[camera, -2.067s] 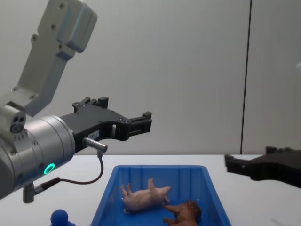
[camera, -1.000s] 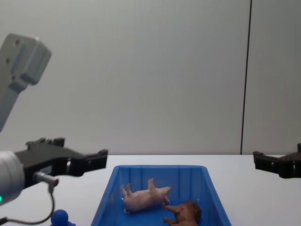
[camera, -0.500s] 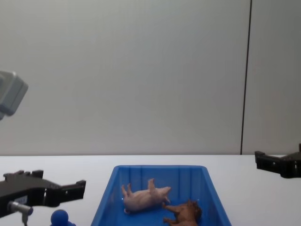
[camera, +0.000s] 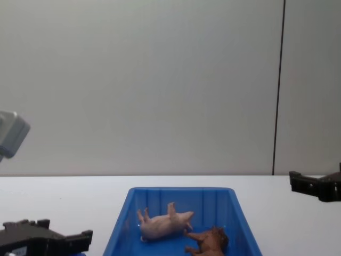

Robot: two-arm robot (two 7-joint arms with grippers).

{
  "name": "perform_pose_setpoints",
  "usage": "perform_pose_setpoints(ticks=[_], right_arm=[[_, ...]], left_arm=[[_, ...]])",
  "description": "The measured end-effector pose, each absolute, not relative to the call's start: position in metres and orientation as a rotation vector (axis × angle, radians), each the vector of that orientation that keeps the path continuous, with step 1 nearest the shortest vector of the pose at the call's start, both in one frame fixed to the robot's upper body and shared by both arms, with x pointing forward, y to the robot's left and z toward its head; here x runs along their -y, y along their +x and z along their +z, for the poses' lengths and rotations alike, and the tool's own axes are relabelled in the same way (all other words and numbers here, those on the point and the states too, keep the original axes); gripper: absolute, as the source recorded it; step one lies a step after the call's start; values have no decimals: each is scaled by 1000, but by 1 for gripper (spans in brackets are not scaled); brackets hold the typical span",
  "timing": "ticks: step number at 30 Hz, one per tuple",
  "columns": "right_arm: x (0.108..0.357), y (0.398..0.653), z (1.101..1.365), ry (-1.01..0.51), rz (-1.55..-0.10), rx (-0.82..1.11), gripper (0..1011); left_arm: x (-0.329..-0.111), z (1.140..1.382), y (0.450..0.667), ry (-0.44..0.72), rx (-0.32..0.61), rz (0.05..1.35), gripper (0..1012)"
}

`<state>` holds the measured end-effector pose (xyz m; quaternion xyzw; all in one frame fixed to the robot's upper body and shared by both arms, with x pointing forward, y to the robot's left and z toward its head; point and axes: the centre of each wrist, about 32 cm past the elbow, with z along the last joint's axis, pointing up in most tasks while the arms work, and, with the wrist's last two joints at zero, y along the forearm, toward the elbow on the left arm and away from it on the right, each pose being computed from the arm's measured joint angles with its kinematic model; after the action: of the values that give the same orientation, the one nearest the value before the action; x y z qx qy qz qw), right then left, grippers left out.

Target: Pick up the two dolls from the table and place them into the box.

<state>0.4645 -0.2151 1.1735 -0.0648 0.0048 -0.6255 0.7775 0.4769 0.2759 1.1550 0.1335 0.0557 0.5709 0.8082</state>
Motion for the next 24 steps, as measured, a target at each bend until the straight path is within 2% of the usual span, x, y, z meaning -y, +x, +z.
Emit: perform_pose_setpoints(ticks=[7, 10, 13, 15, 17, 18, 21, 24], right_arm=[[215, 464, 1173, -140, -1353, -10, 1001], [215, 464, 1173, -140, -1353, -10, 1001], [215, 464, 1173, -140, -1353, -10, 1001], [215, 464, 1173, -140, -1353, -10, 1001], [215, 464, 1173, -140, -1353, -10, 1001], [215, 464, 1173, -140, -1353, -10, 1001], [215, 464, 1173, -140, -1353, -10, 1001], [215, 464, 1173, -140, -1353, -10, 1001]], left_arm=[[-281, 1145, 481, 306, -155, 1205, 765], [-282, 1143, 482, 311, -163, 1200, 708], [-282, 1141, 482, 314, -168, 1198, 609], [-283, 1139, 483, 315, -170, 1197, 505], [-283, 1139, 483, 315, -171, 1197, 485], [-283, 1138, 483, 314, -169, 1197, 405], [-284, 1138, 483, 312, -166, 1198, 343], [-284, 1139, 483, 308, -158, 1199, 327]])
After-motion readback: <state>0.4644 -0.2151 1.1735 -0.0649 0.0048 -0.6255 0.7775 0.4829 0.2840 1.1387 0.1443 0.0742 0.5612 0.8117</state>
